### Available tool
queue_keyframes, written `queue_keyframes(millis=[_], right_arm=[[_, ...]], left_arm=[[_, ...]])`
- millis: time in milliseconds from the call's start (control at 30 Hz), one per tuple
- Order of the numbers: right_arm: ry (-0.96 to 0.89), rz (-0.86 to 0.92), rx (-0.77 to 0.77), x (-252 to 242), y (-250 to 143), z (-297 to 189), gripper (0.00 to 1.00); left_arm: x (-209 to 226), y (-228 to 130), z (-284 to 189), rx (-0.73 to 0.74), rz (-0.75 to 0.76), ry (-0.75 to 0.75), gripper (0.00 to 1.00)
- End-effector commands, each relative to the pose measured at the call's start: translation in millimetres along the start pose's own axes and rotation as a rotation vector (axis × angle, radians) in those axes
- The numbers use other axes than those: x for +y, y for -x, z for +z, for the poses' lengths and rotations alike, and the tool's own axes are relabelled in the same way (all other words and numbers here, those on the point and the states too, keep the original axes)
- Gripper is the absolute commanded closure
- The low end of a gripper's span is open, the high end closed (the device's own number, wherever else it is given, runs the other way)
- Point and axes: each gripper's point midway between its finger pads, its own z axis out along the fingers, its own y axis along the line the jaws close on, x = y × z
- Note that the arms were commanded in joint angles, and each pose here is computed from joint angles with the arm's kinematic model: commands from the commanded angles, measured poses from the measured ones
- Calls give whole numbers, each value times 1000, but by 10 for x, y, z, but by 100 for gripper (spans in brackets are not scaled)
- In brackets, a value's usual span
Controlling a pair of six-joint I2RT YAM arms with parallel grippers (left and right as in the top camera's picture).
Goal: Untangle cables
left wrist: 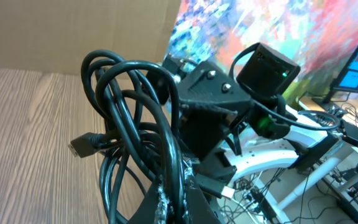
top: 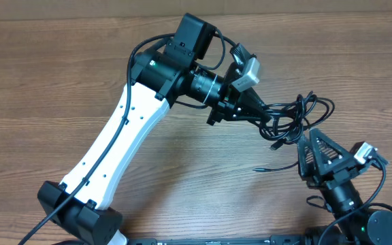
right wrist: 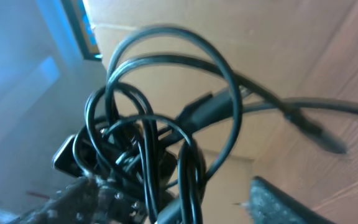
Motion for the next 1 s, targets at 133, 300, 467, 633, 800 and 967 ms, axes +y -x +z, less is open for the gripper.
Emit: queue_keyframes(millis=[133,300,467,633,800,967], right_arm=[[83,90,24,218,-36,-14,58],[96,109,-5,246,15,-16,62],[98,110,-21,248,43,-17,57],[101,111,-53,249,98,-19,61],[90,115,-59,221,109,-18,80],[11,143,-84,18,144,-11,88]], left_arm=[[-307,246,-69,-106,104,-119,96],[-421,324,-97,-156,120,-184,96],[-421,324,-97,-155,120,-183,96],[-420,326,-97,-156,123,-183,96],[-421,326,-95,-155,124,-183,96],[-435,328,-72,-154,129,-189,96]])
